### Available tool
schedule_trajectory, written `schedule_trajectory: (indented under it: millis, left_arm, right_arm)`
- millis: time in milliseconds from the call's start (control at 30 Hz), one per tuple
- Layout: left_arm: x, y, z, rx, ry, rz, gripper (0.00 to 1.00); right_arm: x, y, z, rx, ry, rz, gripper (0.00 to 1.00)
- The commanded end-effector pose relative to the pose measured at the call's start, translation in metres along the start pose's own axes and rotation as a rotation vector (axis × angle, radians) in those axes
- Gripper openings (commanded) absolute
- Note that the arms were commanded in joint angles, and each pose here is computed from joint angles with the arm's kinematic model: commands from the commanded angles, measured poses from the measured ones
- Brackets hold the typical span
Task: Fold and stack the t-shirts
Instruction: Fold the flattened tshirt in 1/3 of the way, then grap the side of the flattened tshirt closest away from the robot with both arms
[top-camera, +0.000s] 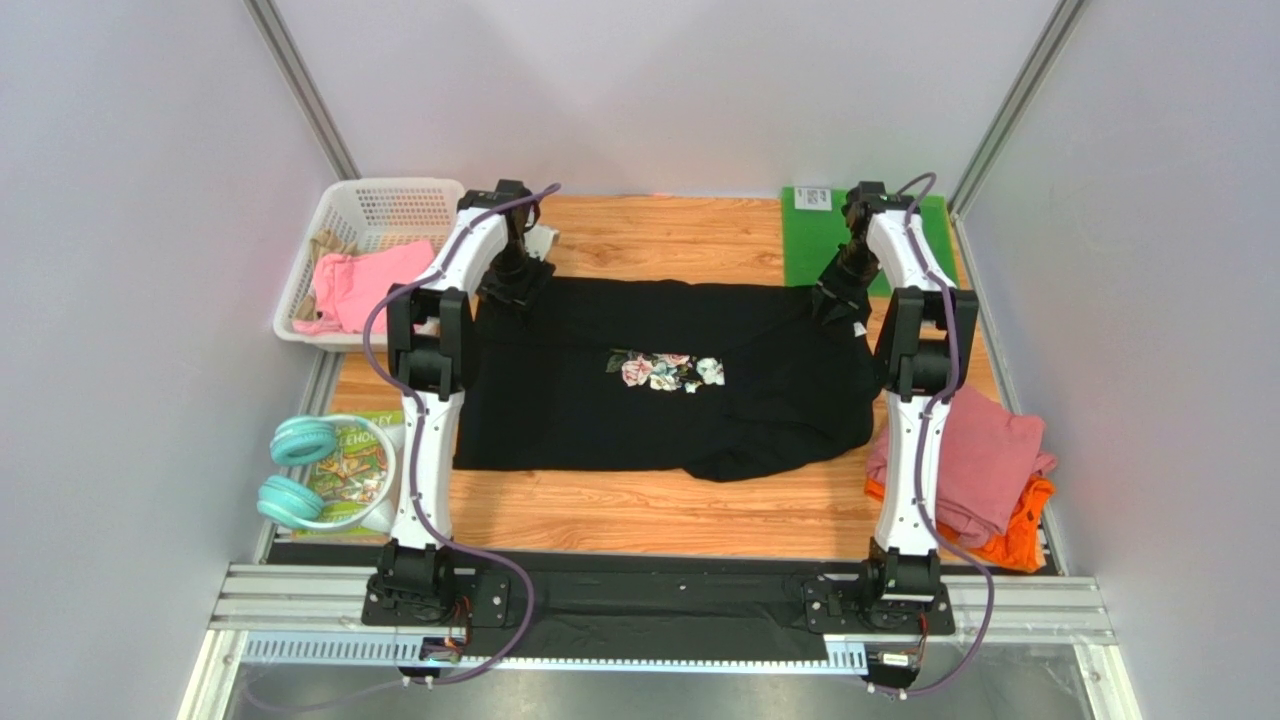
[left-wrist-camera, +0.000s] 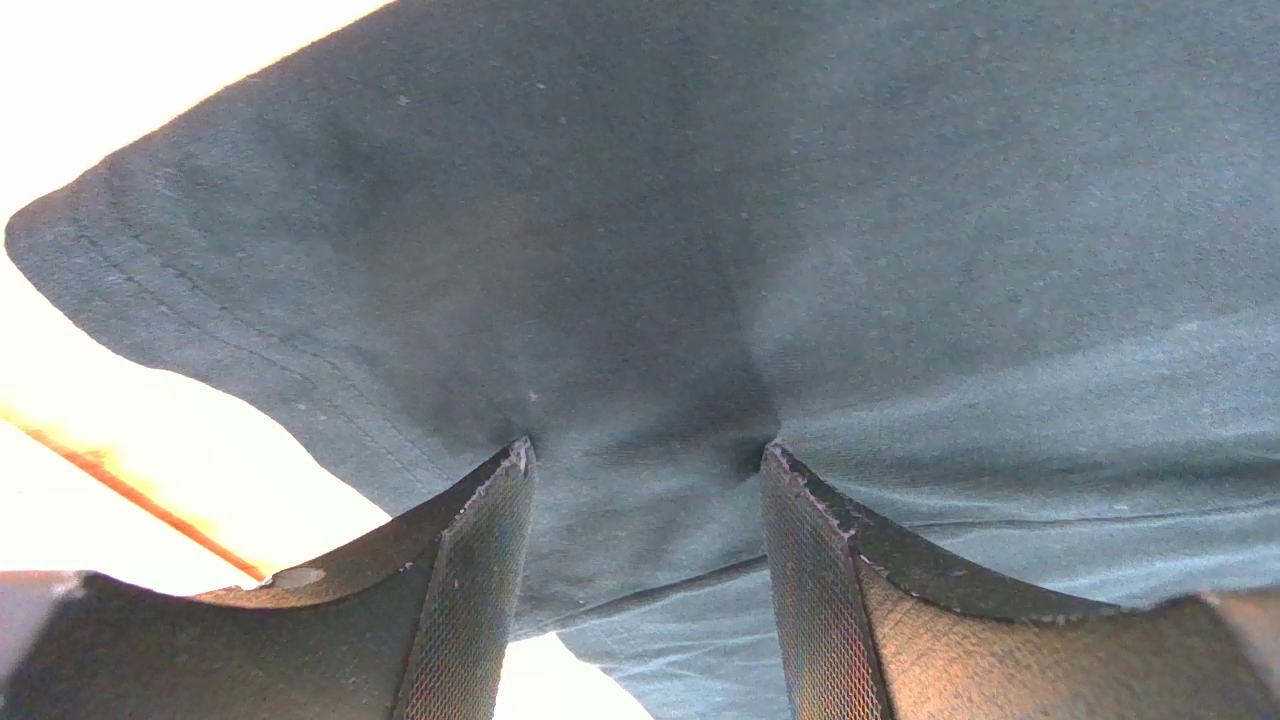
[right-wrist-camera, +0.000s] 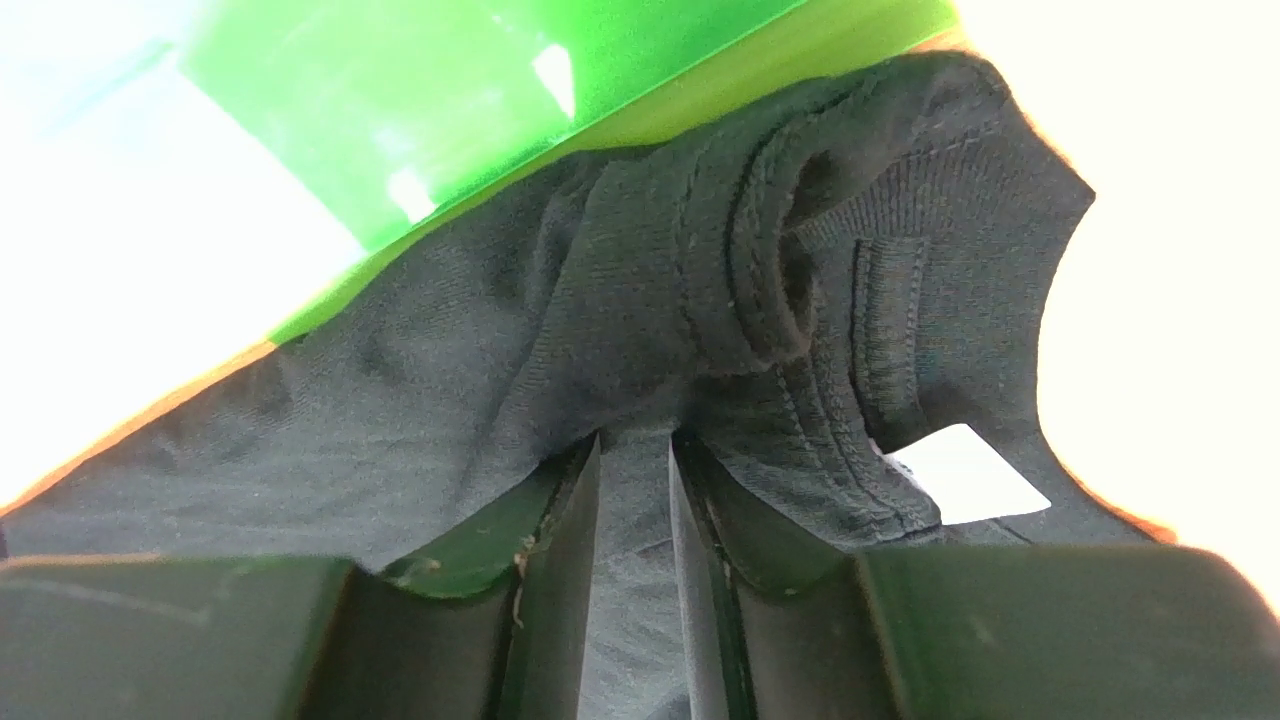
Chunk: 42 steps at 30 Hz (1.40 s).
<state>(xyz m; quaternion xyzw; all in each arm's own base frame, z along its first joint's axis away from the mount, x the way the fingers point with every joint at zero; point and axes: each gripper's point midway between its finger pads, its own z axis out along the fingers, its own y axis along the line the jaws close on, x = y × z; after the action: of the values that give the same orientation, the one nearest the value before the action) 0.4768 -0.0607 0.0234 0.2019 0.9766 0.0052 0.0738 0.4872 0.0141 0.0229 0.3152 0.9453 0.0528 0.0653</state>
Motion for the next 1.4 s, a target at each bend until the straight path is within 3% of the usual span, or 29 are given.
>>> schedule_trajectory:
  millis: [0, 200, 300, 333, 367, 400, 467, 500, 733, 933, 1100, 1367]
  left_arm:
    - [-0.013, -0.005, -0.056, 0.020, -0.110, -0.022, 0.63]
    - [0.004, -0.030, -0.162, 0.087, -0.307, 0.023, 0.64]
    - [0.042, -0.066, -0.179, 0.137, -0.335, 0.134, 0.64]
    - [0.069, -0.076, -0.157, 0.146, -0.259, 0.162, 0.64]
    - [0.075, -0.087, -0.164, 0.111, -0.290, 0.217, 0.64]
    - [0.085, -0.091, -0.156, 0.100, -0.271, 0.255, 0.64]
    - [0.109, -0.101, -0.130, 0.111, -0.203, 0.282, 0.64]
    - [0.114, -0.103, -0.124, 0.123, -0.183, 0.282, 0.63]
    - [0.148, -0.097, -0.078, 0.102, -0.043, 0.305, 0.61]
    - [0.178, -0.100, -0.068, 0.112, 0.004, 0.305, 0.62]
    - [0.187, -0.096, -0.065, 0.089, 0.005, 0.301, 0.67]
    - [0.189, -0.070, -0.058, 0.045, -0.060, 0.189, 0.69]
  right_arm:
    - [-0.011, 0.018, -0.040, -0.103, -0.102, -0.036, 0.34]
    - [0.007, 0.024, -0.150, -0.189, -0.281, -0.080, 0.47]
    - [0.054, 0.011, -0.167, -0.166, -0.270, -0.117, 0.50]
    - [0.069, 0.004, -0.180, -0.178, -0.294, -0.119, 0.48]
    - [0.083, -0.002, -0.175, -0.173, -0.282, -0.121, 0.48]
    - [0.113, -0.019, -0.143, -0.119, -0.210, -0.130, 0.47]
    - [0.140, -0.035, -0.135, -0.112, -0.196, -0.140, 0.46]
    - [0.166, -0.056, -0.110, -0.058, -0.127, -0.148, 0.46]
    - [0.234, -0.107, -0.072, 0.030, -0.034, -0.153, 0.43]
    - [0.248, -0.115, -0.066, 0.058, -0.027, -0.175, 0.44]
    - [0.235, -0.110, -0.069, 0.074, -0.058, -0.196, 0.47]
    - [0.223, -0.114, -0.058, 0.144, -0.071, -0.214, 0.51]
